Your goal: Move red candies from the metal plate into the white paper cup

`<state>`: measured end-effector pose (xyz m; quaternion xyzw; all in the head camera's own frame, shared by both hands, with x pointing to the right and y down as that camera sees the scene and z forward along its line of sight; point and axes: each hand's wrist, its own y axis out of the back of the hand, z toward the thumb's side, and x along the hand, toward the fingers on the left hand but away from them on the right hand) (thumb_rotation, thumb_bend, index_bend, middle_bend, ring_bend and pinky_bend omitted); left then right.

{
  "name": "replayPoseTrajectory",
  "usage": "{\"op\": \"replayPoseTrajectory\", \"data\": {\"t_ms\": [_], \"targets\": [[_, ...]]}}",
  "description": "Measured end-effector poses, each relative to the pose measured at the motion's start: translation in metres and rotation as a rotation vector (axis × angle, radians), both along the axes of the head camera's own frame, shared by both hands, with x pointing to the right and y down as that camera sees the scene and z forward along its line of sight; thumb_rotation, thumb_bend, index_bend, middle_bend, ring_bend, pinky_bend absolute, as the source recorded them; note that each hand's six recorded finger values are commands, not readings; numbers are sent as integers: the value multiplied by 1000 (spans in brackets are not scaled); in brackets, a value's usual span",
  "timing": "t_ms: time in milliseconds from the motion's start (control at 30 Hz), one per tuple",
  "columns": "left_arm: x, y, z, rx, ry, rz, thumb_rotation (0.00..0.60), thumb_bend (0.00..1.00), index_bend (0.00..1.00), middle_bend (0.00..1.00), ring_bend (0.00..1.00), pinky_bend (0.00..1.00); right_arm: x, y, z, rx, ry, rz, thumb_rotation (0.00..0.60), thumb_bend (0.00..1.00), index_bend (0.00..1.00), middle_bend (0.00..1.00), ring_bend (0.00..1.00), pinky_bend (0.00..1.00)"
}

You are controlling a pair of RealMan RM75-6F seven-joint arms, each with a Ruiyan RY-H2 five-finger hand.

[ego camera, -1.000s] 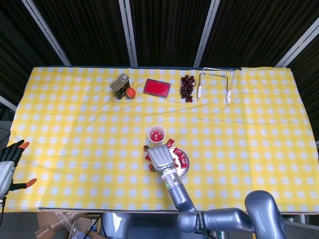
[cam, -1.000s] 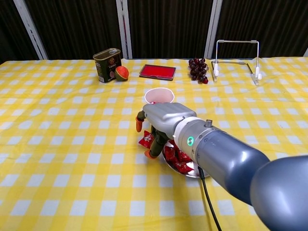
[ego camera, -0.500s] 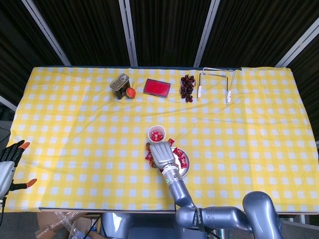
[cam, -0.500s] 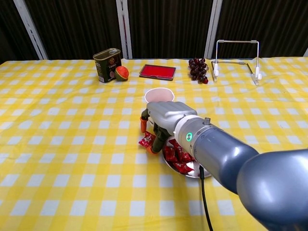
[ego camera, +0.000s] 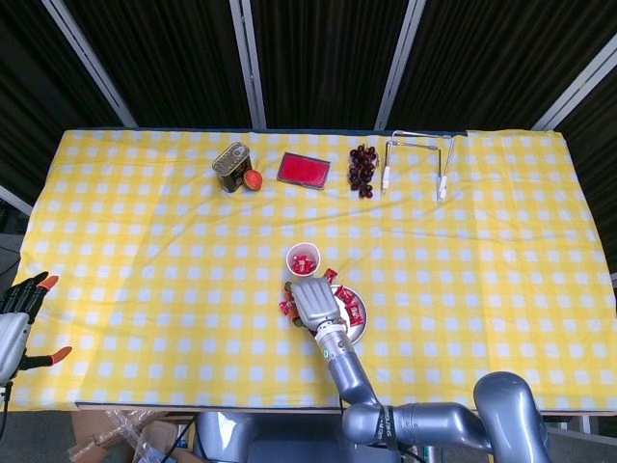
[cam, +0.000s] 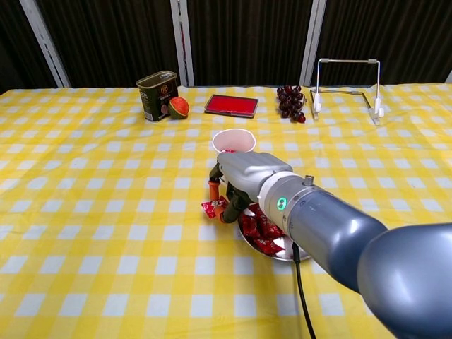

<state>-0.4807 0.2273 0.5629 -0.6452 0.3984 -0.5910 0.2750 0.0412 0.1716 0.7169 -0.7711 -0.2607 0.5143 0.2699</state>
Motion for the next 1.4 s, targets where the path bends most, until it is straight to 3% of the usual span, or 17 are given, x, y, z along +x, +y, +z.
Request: {"op": "replayPoseTrajectory", "data": {"t_ms": [433, 800, 1200, 1400], "targets": [[1, 0, -1, 7, -3, 7, 600, 23, 0, 0, 0, 0, 5, -7, -34, 27, -77, 29, 600, 503, 519, 868, 923, 1000], [2, 1, -1, 13, -7, 9, 600, 22, 0, 0, 0, 0, 22, -52, -66, 152, -114, 117, 600, 503, 519, 868, 923, 1000], [1, 1, 0, 7, -6, 4, 600, 23, 0, 0, 0, 0, 36, -73, -43, 161, -64, 159, 600, 503, 518, 868, 923, 1000], [1, 0, 2, -4, -4, 3, 600, 22, 0, 0, 0, 0, 35, -74, -31, 147, -53, 154, 600, 508, 387, 868, 923, 1000]]}}
